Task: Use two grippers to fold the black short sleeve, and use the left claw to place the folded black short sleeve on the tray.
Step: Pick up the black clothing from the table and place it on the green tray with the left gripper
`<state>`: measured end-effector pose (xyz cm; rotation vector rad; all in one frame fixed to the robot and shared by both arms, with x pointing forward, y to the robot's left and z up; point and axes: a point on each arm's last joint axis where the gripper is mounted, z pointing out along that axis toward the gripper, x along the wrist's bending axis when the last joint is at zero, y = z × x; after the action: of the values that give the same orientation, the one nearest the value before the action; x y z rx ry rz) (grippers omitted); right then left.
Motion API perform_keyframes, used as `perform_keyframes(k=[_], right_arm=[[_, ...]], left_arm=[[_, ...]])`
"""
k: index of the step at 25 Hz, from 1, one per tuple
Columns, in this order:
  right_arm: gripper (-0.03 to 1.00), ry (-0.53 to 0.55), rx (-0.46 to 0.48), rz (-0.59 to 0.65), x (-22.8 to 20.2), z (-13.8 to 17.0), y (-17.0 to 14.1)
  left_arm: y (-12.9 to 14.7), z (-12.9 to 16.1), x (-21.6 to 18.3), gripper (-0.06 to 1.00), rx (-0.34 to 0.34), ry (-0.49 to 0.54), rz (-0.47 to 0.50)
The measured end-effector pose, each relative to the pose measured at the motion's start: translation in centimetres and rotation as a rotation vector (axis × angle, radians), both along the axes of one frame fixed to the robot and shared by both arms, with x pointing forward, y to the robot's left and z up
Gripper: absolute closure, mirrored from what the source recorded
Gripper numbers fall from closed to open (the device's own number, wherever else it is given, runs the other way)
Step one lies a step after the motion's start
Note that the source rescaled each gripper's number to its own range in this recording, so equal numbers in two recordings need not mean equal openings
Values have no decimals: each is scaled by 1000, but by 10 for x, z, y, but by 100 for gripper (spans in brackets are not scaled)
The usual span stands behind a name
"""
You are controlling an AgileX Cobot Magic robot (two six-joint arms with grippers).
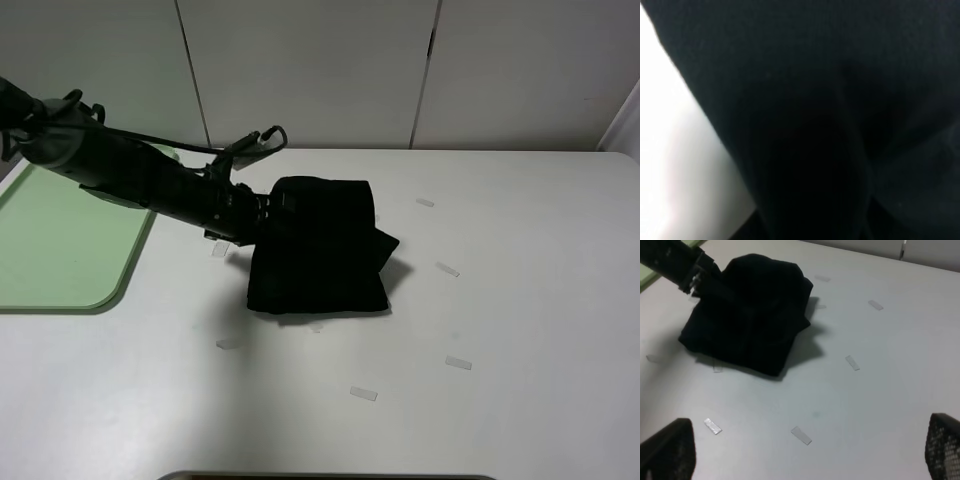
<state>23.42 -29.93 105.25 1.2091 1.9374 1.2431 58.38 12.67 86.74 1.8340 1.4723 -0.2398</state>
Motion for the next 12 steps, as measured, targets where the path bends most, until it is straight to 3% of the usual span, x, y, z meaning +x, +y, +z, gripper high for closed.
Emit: perform_keyframes(k=[5, 12], right_arm=[[-3, 0, 0, 0, 0, 0, 0], [-3, 0, 0, 0, 0, 0, 0]], left_arm=[[36, 25, 14, 74, 107, -53, -46], [97, 39, 21, 74, 372, -71, -182]])
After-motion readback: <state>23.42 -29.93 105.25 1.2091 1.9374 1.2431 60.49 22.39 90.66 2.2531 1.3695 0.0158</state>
